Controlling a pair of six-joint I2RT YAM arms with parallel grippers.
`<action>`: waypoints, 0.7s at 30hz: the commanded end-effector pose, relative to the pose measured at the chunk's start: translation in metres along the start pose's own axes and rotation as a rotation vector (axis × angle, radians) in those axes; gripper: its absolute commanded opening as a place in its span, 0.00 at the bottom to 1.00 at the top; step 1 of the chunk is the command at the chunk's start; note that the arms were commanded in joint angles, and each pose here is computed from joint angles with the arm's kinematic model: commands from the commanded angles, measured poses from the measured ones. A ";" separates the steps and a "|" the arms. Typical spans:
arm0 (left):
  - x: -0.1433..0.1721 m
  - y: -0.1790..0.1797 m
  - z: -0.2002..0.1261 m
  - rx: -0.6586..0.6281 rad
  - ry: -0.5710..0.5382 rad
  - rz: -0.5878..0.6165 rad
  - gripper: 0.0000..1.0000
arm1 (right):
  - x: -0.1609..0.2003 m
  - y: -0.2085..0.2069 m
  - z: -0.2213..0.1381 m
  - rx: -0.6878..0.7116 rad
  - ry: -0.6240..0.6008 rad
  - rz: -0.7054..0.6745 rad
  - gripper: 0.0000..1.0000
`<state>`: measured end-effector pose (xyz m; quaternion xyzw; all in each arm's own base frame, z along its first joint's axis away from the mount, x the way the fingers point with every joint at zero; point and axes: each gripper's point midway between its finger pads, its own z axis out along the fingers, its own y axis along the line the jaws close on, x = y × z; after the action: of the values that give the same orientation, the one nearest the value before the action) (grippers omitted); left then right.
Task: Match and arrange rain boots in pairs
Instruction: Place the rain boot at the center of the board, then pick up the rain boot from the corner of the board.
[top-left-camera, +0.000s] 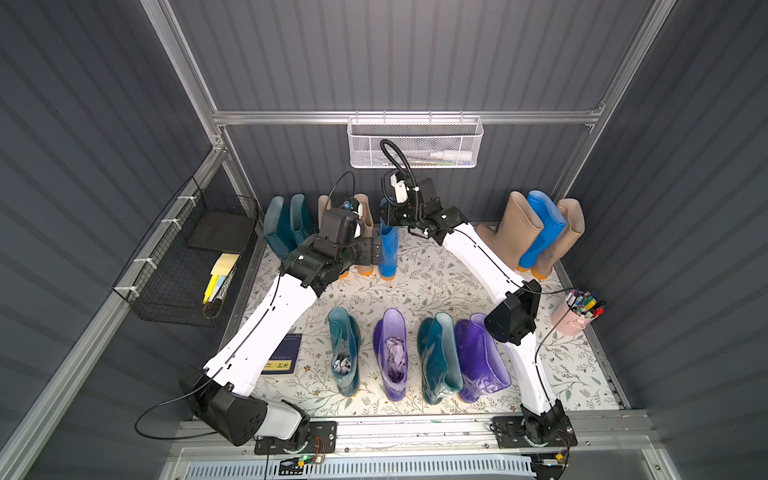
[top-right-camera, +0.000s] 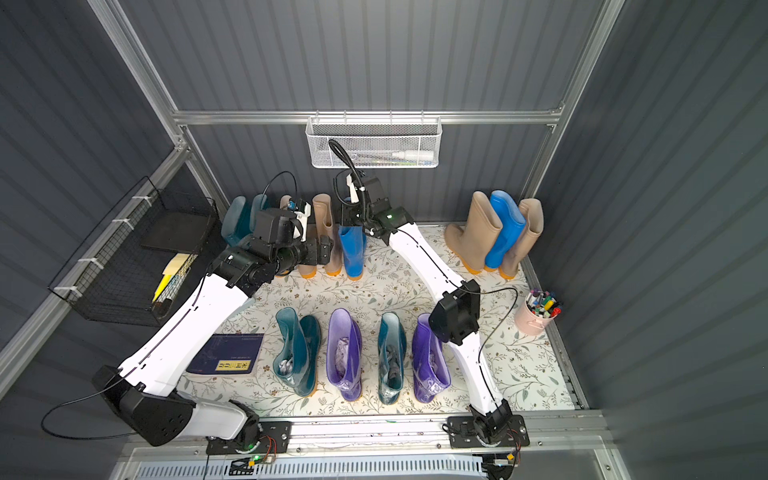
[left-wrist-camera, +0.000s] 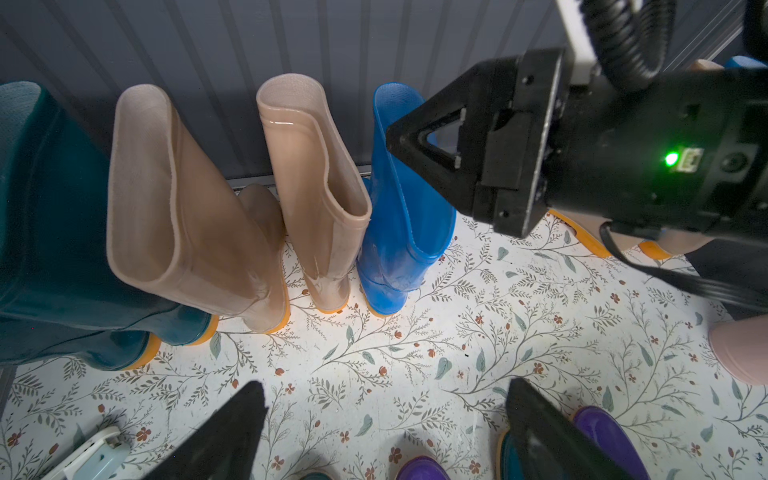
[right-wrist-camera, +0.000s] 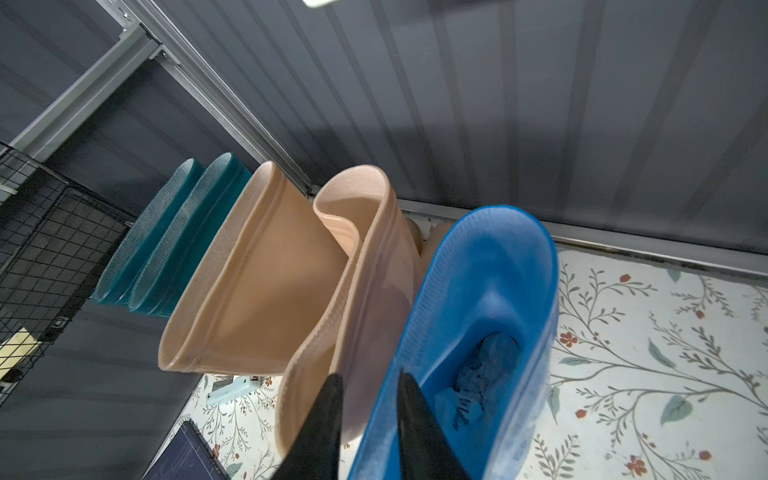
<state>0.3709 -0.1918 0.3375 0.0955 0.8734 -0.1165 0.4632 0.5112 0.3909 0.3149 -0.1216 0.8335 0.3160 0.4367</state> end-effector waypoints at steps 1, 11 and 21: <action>-0.011 0.000 -0.012 0.018 -0.043 0.001 0.93 | -0.028 0.015 -0.031 -0.020 -0.076 -0.042 0.28; -0.022 -0.011 -0.016 0.078 -0.079 0.000 0.93 | -0.045 0.004 -0.085 0.022 -0.111 -0.118 0.32; -0.031 -0.030 -0.020 0.191 -0.134 0.005 0.94 | -0.060 -0.059 -0.174 0.182 -0.153 -0.165 0.38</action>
<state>0.3693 -0.2113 0.3636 0.1154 0.8442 -0.1787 0.4920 0.4633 0.2707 0.3958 -0.1337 0.8148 0.2485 0.5065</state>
